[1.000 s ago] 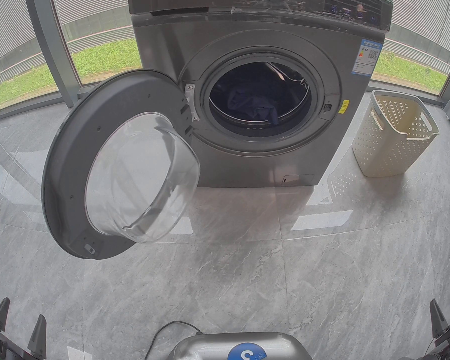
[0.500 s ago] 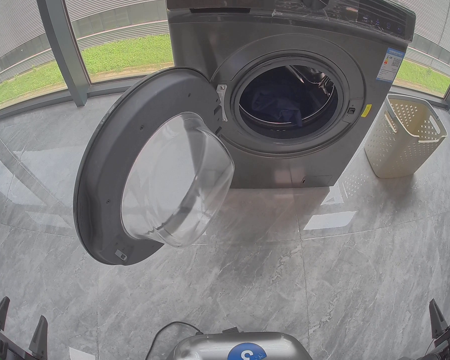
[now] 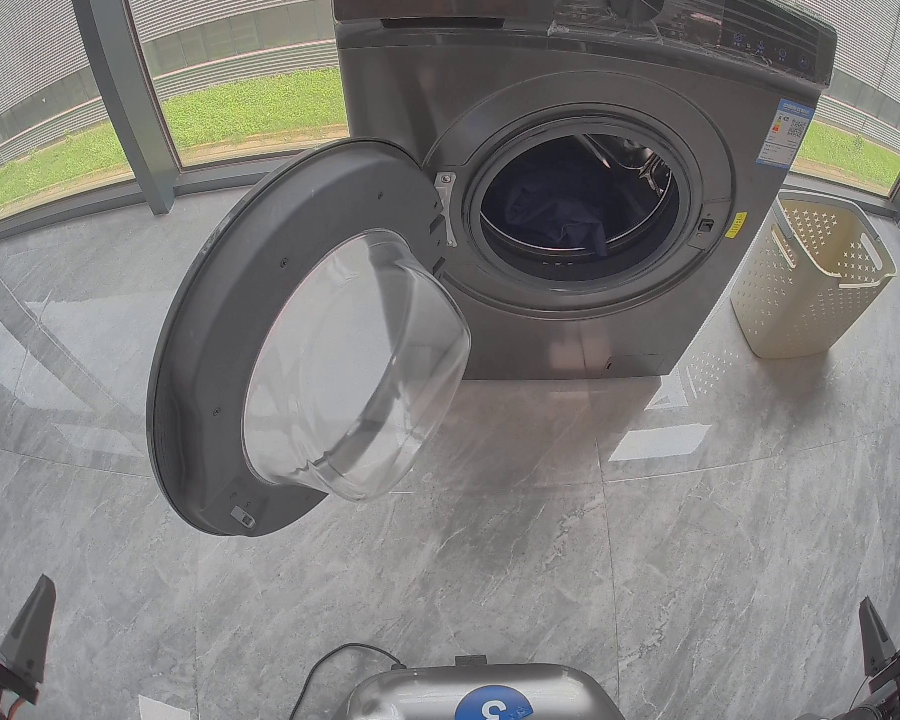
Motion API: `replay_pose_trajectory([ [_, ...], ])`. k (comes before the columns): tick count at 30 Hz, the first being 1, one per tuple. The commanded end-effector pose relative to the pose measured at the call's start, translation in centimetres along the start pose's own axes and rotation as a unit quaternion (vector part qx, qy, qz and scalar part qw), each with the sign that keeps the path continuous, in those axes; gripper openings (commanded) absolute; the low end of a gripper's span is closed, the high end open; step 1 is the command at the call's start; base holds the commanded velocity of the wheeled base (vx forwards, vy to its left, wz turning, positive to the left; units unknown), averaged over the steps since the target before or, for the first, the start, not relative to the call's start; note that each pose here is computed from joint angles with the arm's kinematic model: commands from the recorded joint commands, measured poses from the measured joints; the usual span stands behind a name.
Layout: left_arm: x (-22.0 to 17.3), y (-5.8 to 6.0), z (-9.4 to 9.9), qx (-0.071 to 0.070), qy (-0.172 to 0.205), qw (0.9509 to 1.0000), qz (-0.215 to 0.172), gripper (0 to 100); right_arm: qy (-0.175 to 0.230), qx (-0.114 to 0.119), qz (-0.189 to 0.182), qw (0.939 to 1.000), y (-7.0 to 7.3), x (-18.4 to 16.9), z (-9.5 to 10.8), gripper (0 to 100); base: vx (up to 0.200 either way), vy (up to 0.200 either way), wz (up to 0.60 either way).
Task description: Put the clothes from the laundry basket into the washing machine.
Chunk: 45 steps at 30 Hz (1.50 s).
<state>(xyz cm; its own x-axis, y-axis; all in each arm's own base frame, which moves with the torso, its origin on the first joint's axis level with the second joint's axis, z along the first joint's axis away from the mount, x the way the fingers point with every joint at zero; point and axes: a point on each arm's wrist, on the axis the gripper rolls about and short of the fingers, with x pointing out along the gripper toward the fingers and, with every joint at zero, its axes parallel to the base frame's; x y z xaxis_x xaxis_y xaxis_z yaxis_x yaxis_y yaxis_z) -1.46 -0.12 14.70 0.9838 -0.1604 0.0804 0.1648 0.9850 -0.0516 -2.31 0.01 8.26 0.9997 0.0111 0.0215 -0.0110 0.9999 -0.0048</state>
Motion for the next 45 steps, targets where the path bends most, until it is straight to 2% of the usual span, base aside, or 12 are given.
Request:
replay_pose_trajectory([
  [1, 8.9, -0.6, 3.5, -0.057, 0.128, 0.9816, -0.129, 100, 0.002, 0.0, -0.001, 1.0, 0.0, 0.0, -0.5, 100, 0.0, 0.0, 0.0],
  [6, 12.6, -0.9, 3.6, -0.058, 0.14, 0.9747, -0.164, 100, 0.002, 0.0, 0.0, 1.0, 0.0, 0.0, -0.5, 100, 0.0, 0.0, 0.0],
  [13, 18.5, -1.1, 3.8, -0.055, 0.129, 0.9752, -0.171, 100, 0.002, 0.0, 0.0, 1.0, 0.0, 0.0, -0.5, 100, 0.0, 0.0, 0.0],
  [22, 22.0, -1.3, 3.3, -0.051, 0.12, 0.975, -0.18, 100, 0.002, 0.0, 0.0, 1.0, 0.0, 0.0, -0.5, 100, 0.0, 0.0, 0.0],
  [26, 22.3, -1.8, 3.3, -0.051, 0.113, 0.9707, -0.206, 100, 0.002, 0.0, 0.0, 1.0, 0.0, 0.0, -0.5, 100, 0.0, 0.0, 0.0],
  [32, 19.2, -6.0, 4.5, -0.066, 0.099, 0.9314, -0.344, 100, 0.002, 0.0, 0.0, 1.0, 0.0, 0.0, -0.5, 100, 0.0, 0.0, 0.0],
  [35, 18.2, -7.1, 4.8, -0.073, 0.097, 0.9208, -0.371, 100, 0.002, 0.0, 0.0, 1.0, 0.0, 0.0, -0.5, 100, 0.0, 0.0, 0.0],
  [36, 18.2, -7.1, 4.8, -0.073, 0.097, 0.9208, -0.371, 100, 0.002, 0.0, 0.0, 1.0, 0.0, 0.0, -0.5, 100, 0.0, 0.0, 0.0],
  [38, 18.1, -7.2, 4.9, -0.072, 0.092, 0.9276, -0.355, 100, 0.002, 0.0, 0.0, 1.0, 0.0, 0.0, -0.5, 100, 0.0, 0.0, 0.0],
  [40, 18.1, -7.2, 4.9, -0.072, 0.092, 0.9276, -0.355, 100, 0.002, 0.0, 0.0, 1.0, 0.0, 0.0, -0.5, 100, 0.0, 0.0, 0.0],
  [41, 18.5, -7.0, 4.9, -0.072, 0.09, 0.9368, -0.33, 100, 0.002, 0.0, 0.0, 1.0, 0.0, 0.0, -0.5, 100, 0.0, 0.0, 0.0],
  [45, 19.7, -6.3, 4.3, -0.068, 0.1, 0.9514, -0.283, 100, 0.002, 0.0, 0.0, 1.0, 0.0, 0.0, -0.5, 100, 0.0, 0.0, 0.0],
])
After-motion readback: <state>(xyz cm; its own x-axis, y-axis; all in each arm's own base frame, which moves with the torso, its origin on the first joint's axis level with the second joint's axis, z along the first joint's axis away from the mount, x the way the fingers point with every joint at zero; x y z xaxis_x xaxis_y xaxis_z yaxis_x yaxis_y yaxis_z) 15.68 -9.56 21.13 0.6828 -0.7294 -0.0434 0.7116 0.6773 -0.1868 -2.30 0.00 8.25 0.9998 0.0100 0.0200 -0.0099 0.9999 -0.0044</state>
